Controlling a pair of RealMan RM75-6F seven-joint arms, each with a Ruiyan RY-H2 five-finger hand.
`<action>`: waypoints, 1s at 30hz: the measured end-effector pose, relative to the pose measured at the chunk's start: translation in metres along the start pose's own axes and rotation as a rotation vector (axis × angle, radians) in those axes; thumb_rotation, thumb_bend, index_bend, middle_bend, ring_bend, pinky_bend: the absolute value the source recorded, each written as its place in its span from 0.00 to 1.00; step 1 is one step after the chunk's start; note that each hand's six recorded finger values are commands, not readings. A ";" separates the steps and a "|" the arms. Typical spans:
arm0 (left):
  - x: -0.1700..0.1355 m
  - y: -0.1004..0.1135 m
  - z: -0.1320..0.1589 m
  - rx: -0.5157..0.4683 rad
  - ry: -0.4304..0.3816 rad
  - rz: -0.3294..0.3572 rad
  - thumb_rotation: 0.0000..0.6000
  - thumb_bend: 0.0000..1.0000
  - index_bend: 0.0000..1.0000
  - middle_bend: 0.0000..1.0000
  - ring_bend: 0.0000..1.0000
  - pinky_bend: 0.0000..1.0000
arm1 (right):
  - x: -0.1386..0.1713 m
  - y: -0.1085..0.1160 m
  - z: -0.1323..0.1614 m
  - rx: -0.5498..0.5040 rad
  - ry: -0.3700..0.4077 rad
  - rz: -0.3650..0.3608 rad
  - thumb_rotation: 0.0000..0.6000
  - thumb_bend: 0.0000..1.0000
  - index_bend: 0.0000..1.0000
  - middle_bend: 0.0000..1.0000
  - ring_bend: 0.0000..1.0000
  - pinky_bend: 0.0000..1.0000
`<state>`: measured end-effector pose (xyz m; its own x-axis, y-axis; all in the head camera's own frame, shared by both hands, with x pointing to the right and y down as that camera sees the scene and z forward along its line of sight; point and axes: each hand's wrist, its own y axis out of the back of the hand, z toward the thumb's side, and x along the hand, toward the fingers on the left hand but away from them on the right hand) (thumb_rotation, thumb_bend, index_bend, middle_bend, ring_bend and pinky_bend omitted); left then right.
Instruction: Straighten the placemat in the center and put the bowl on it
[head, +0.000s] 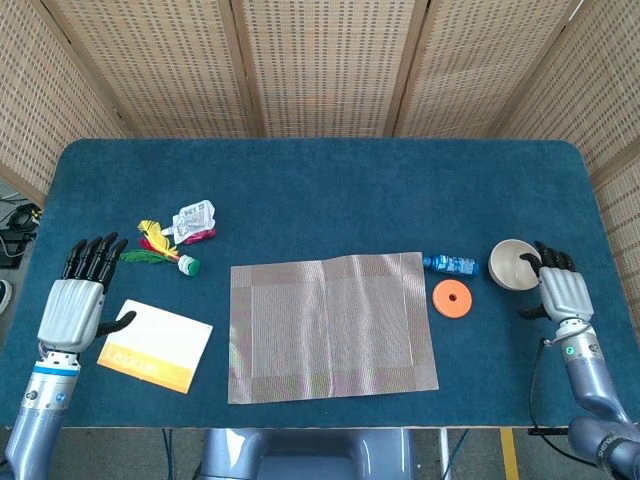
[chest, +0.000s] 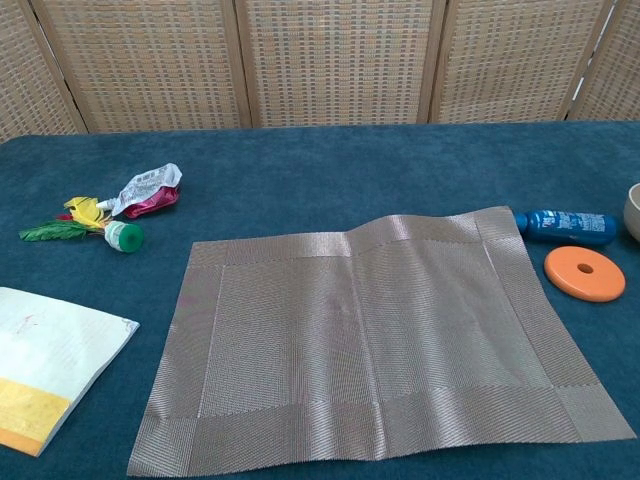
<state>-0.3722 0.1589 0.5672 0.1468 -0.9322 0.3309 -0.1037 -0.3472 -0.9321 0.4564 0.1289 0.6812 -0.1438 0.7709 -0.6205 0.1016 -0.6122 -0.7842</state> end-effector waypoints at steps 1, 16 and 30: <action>0.000 0.000 -0.001 -0.001 0.002 -0.001 1.00 0.00 0.00 0.00 0.00 0.00 | -0.004 -0.003 -0.001 0.000 -0.011 0.008 1.00 0.00 0.24 0.00 0.00 0.00; 0.000 0.002 -0.003 -0.017 0.008 -0.009 1.00 0.00 0.00 0.00 0.00 0.00 | -0.030 -0.026 -0.001 0.027 -0.090 0.003 1.00 0.42 0.63 0.00 0.00 0.00; 0.000 0.004 -0.003 -0.036 0.001 -0.015 1.00 0.00 0.00 0.00 0.00 0.00 | -0.022 0.003 0.026 -0.004 0.055 -0.176 1.00 0.54 0.72 0.00 0.00 0.00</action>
<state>-0.3755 0.1571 0.5644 0.1474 -0.9271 0.3446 -0.1373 -0.3642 -0.9212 0.4346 0.1055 0.6923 -0.1052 0.8746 -0.4733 0.0834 -0.4665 -0.8806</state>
